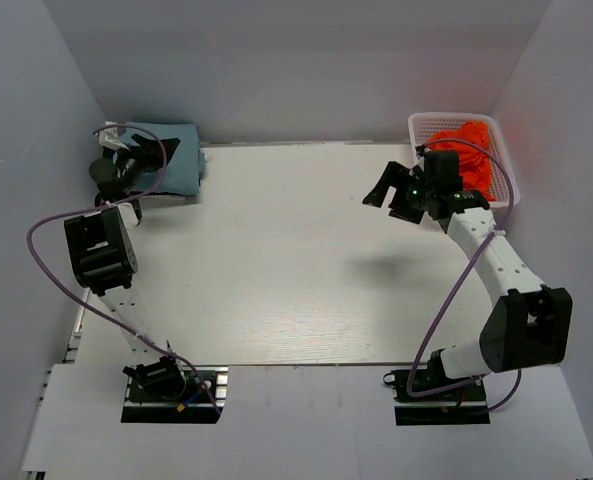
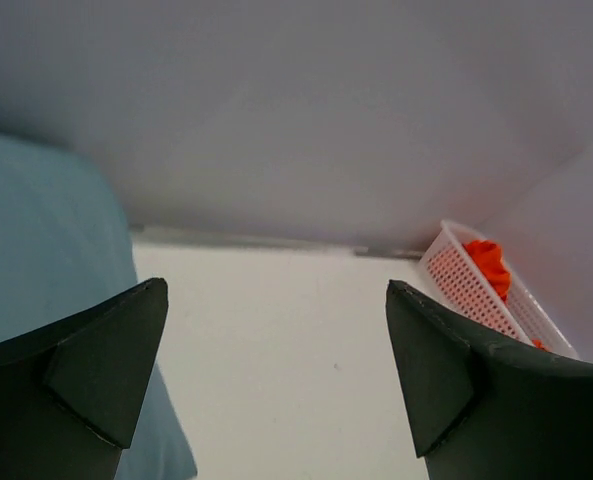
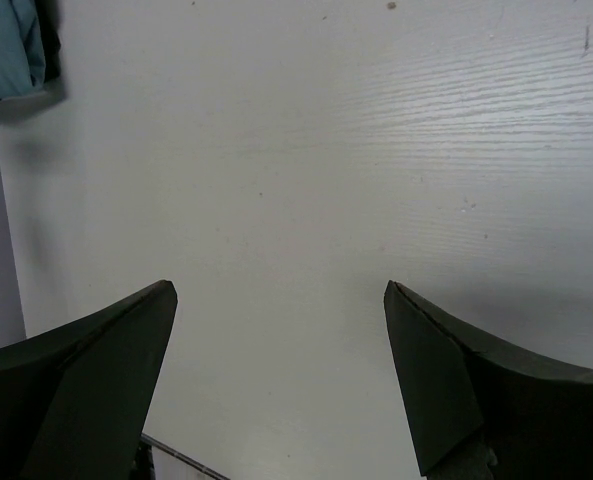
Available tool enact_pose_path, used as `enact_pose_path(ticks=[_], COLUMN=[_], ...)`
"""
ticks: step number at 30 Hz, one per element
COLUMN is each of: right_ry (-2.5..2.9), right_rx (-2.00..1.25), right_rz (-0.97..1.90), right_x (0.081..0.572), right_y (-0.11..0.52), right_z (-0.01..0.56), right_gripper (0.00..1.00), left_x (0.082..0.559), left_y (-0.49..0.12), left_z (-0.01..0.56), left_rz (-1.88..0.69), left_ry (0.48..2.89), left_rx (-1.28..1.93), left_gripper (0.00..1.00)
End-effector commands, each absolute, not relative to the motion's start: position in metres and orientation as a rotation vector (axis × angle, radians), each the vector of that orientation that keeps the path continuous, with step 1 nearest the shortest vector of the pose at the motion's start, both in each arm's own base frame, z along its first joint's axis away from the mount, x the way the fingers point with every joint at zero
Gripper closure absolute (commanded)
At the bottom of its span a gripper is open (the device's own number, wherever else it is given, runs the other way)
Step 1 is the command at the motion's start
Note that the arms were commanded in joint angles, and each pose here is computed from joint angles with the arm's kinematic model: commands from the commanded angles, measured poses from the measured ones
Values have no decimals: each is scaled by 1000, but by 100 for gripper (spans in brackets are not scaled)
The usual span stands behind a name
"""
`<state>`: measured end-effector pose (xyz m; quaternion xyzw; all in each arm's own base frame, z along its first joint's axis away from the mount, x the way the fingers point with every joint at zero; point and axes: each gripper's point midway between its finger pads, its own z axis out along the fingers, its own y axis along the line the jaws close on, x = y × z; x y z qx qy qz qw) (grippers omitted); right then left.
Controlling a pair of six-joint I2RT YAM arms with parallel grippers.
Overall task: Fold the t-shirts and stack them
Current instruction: Put the neatly folded tshirt into the corner of the board with the left arm
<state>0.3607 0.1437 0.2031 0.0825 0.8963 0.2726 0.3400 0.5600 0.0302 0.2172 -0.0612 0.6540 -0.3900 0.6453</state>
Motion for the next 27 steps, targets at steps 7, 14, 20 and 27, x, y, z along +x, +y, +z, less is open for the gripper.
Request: enact_pose_path(ticks=[7,14,20,27], right_ry=[2292,2306,2353,2360], right_rx=[151,158,160,143], right_rz=[791,773,769,780], right_x=[380,391,399,408], right_y=[163,166,174,186], right_z=[228,226,216,217], right_gripper=[10,10,10,10], left_x=[565,590,599,601], left_y=[64,115,163,200], left_z=[262,220,193,152], left_rz=[-848,-744,-686,-609], left_ry=[1217,1199,1180,1253], left_rx=[-121,-317,-483,-680], left_gripper=[0,0,0,0])
